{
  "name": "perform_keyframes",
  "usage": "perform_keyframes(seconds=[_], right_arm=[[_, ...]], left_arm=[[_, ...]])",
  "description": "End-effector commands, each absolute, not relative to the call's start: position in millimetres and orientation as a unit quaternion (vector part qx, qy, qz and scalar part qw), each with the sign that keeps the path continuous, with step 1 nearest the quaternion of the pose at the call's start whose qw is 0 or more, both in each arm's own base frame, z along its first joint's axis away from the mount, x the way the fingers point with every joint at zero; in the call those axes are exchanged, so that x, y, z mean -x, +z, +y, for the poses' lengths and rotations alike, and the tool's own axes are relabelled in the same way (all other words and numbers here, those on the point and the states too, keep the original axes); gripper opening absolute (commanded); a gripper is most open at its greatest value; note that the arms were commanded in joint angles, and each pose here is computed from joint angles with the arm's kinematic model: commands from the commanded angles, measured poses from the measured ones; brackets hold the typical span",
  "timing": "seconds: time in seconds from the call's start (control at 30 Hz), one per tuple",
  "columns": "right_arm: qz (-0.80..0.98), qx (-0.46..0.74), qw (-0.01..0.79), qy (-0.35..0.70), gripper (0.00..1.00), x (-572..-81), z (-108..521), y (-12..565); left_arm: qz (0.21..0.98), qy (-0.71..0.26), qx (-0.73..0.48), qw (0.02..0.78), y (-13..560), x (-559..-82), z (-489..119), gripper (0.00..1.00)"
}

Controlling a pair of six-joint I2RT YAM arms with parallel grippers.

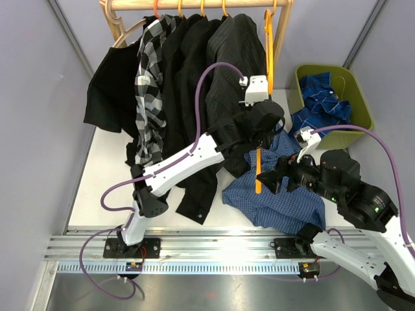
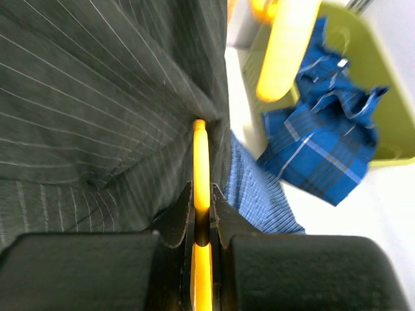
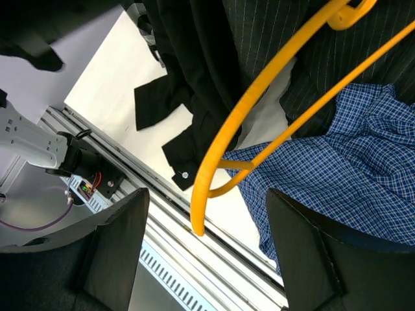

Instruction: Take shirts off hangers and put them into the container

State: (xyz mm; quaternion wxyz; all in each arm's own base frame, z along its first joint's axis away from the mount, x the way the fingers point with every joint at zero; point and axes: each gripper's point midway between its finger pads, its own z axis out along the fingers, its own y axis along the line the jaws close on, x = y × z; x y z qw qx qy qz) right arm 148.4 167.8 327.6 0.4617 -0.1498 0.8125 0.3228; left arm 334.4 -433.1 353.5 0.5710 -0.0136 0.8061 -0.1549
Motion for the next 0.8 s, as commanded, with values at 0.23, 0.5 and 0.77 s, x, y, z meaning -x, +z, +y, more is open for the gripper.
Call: perform_keyframes(seconds=[0.23, 0.5, 0.77], right_arm=[[0.837, 0.148, 0.442, 0.286, 0.75, -160.2, 168.9, 302.8], [0.857, 0.128, 0.432, 0.249, 0.50, -170.9, 174.6, 282.5], [0.862, 0.110, 0.447, 0.212, 0.08, -170.5, 161.2, 290.4]], left_arm=[[0.795, -0.201, 0.025, 0.572, 371.7, -328.0, -446.8, 0.00], [0.795, -0.242, 0.018, 0.556, 381.3, -313.3, -456.1, 0.00], [0.792, -0.248, 0.007, 0.557, 384.2, -301.1, -443.4, 0.00]])
